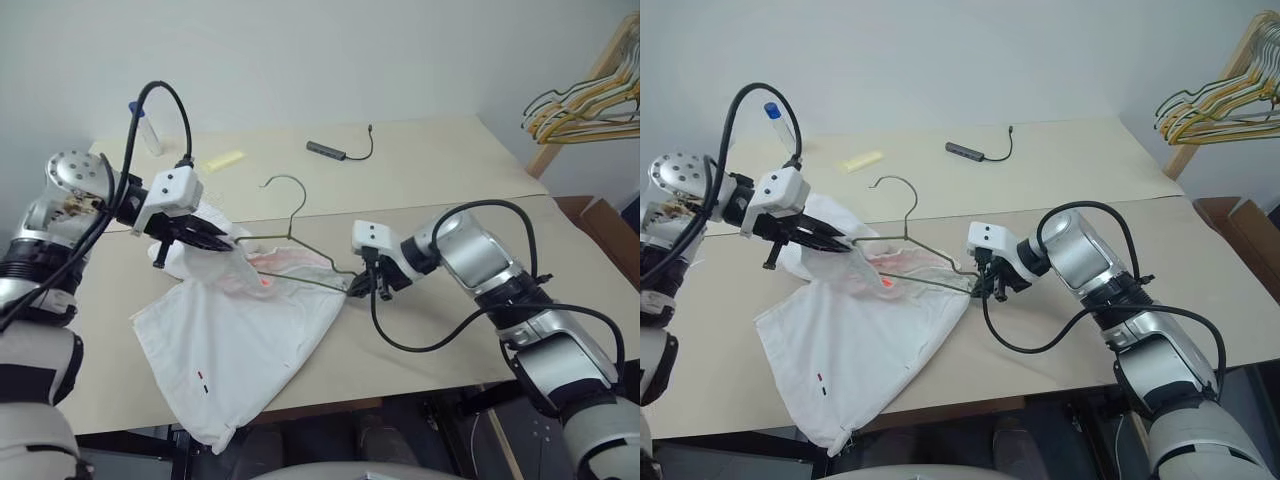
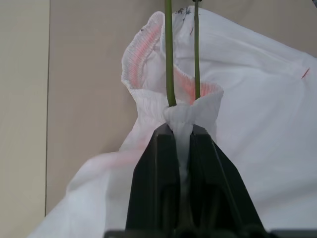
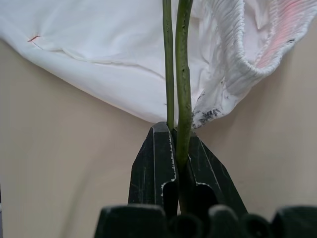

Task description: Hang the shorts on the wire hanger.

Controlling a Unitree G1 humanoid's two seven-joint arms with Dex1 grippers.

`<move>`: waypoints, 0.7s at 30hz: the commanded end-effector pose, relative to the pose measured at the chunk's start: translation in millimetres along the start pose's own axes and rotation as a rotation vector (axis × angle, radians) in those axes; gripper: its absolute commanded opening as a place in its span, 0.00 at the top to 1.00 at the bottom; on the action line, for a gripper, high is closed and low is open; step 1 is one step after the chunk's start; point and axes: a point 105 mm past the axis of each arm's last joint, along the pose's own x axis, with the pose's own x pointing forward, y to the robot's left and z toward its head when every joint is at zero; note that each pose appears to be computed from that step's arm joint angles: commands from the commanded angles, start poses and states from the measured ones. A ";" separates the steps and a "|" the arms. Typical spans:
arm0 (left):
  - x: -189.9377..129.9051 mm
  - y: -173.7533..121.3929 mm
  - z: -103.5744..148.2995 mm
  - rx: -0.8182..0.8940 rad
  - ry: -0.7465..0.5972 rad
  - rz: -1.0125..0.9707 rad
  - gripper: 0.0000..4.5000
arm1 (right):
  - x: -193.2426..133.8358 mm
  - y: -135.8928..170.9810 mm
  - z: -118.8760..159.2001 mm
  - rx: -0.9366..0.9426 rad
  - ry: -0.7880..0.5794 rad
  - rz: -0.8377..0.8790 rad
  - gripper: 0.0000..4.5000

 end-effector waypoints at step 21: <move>-3.5 0.0 5.3 -0.044 -0.043 0.003 1.00 | -6.6 -3.6 31.3 -0.233 -0.105 -0.087 1.00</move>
